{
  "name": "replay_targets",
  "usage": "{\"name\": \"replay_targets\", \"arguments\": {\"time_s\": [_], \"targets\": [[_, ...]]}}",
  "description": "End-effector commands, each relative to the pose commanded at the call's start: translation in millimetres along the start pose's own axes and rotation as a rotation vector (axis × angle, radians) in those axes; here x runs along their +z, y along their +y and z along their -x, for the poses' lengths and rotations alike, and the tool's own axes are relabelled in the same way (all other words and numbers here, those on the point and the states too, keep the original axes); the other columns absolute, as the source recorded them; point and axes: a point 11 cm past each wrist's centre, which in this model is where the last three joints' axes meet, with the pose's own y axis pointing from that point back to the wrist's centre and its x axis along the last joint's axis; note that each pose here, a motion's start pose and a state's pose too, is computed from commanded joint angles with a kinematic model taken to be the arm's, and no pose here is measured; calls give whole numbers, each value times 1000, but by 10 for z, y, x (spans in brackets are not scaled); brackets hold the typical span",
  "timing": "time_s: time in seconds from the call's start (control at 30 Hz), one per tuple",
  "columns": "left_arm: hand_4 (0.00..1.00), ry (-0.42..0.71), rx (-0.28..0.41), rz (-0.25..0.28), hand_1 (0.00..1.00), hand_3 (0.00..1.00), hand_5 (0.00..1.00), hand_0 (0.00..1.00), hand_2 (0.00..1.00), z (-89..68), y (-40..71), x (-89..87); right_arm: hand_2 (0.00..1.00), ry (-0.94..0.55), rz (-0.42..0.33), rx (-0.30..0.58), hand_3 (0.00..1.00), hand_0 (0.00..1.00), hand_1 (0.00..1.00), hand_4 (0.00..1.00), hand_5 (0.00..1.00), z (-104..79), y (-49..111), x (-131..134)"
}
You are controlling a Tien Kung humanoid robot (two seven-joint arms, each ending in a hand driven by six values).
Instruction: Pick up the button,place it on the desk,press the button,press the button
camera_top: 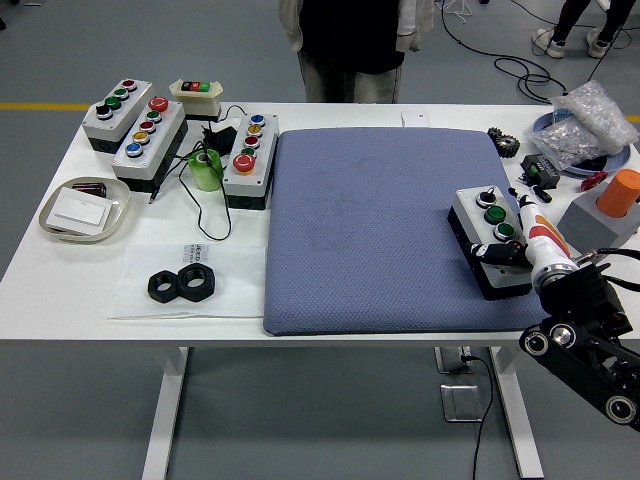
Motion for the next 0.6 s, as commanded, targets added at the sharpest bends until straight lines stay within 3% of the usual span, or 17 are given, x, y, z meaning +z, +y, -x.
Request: {"name": "replay_targets", "arguments": {"time_s": [0.07, 0.1, 0.27, 0.3, 0.5, 0.53, 0.6], "targets": [[529, 0, 0, 0, 777, 760, 998, 736, 846, 0, 0, 1, 794, 15, 1, -8, 943, 950, 755, 944, 166, 9, -7, 1], [529, 0, 0, 0, 777, 760, 998, 737, 846, -1, 0, 2, 658, 22, 3, -11, 898, 918, 652, 943, 167, 15, -11, 3], [529, -1, 1, 3, 777, 760, 998, 737, 846, -5, 1, 15, 658, 75, 8, -40, 898, 918, 652, 943, 167, 50, -34, 24], [529, -1, 1, 4, 777, 760, 998, 737, 846, -6, 1, 17, 553, 84, 9, -43, 845, 858, 536, 942, 170, 52, -38, 27], [529, 1, 1, 5, 777, 760, 998, 737, 846, -7, 2, 25, 553, 151, -5, -46, 845, 858, 536, 942, 170, 44, -50, 13], [528, 1, 1, 5, 777, 760, 998, 738, 846, -7, 2, 25, 493, 174, -14, -49, 788, 744, 451, 935, 168, 44, -51, 1], [528, 1, 1, 5, 777, 760, 998, 738, 846, -7, 2, 26, 493, 213, -26, -56, 788, 744, 451, 935, 168, 49, -54, -13]]}}
